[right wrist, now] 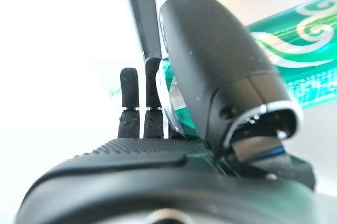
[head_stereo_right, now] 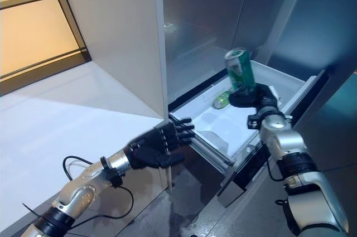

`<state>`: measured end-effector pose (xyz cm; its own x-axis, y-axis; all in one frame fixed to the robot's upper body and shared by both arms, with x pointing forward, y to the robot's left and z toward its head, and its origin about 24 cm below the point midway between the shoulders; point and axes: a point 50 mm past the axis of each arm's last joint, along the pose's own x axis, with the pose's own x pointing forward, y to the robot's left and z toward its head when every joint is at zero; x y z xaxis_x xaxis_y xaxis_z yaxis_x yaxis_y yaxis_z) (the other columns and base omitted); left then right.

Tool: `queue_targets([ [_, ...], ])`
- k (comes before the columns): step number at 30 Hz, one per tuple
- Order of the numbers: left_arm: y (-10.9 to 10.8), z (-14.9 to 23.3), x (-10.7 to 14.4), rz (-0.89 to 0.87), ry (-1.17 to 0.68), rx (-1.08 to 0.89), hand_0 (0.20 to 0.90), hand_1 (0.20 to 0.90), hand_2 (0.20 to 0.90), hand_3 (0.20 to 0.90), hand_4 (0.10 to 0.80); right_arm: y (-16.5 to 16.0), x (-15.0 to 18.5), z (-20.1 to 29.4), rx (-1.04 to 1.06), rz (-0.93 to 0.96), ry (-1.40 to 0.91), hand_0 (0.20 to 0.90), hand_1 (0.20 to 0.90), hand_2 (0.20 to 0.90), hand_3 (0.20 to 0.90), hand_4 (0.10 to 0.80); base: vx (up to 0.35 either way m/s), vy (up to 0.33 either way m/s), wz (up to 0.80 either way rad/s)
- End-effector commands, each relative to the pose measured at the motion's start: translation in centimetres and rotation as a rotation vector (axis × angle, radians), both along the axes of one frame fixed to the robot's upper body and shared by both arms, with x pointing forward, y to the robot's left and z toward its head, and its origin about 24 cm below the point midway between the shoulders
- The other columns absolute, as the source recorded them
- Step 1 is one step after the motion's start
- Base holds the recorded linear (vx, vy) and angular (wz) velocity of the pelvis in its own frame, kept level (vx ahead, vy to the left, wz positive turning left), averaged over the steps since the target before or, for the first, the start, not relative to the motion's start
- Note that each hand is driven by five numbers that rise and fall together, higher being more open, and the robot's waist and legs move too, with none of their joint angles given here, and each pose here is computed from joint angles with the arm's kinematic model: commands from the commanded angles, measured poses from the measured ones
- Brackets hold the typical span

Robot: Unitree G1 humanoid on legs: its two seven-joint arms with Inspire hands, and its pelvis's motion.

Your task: Put drinks into fridge and close the fridge

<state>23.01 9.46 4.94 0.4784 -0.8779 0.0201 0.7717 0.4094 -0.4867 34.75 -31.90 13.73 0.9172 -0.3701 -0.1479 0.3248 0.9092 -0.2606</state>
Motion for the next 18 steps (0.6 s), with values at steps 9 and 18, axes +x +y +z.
queue_targets([
  [9, -3.1, -5.3, -4.7, -0.243, 0.261, 0.015, 0.9, 0.9, 0.9, 0.9, 0.8, -2.2, 1.9, 11.9, -0.238, -0.035, -0.269, 0.3, 0.3, 0.3, 0.2, 0.1, 0.033, -0.043, 0.17],
  [18, 3.7, -13.7, -4.5, 0.103, 0.217, 0.609, 0.9, 0.9, 0.9, 0.9, 0.8, -2.7, 2.1, 10.4, -0.305, -0.031, -0.095, 0.3, 0.3, 0.3, 0.2, 0.1, -0.066, -0.053, 0.13],
])
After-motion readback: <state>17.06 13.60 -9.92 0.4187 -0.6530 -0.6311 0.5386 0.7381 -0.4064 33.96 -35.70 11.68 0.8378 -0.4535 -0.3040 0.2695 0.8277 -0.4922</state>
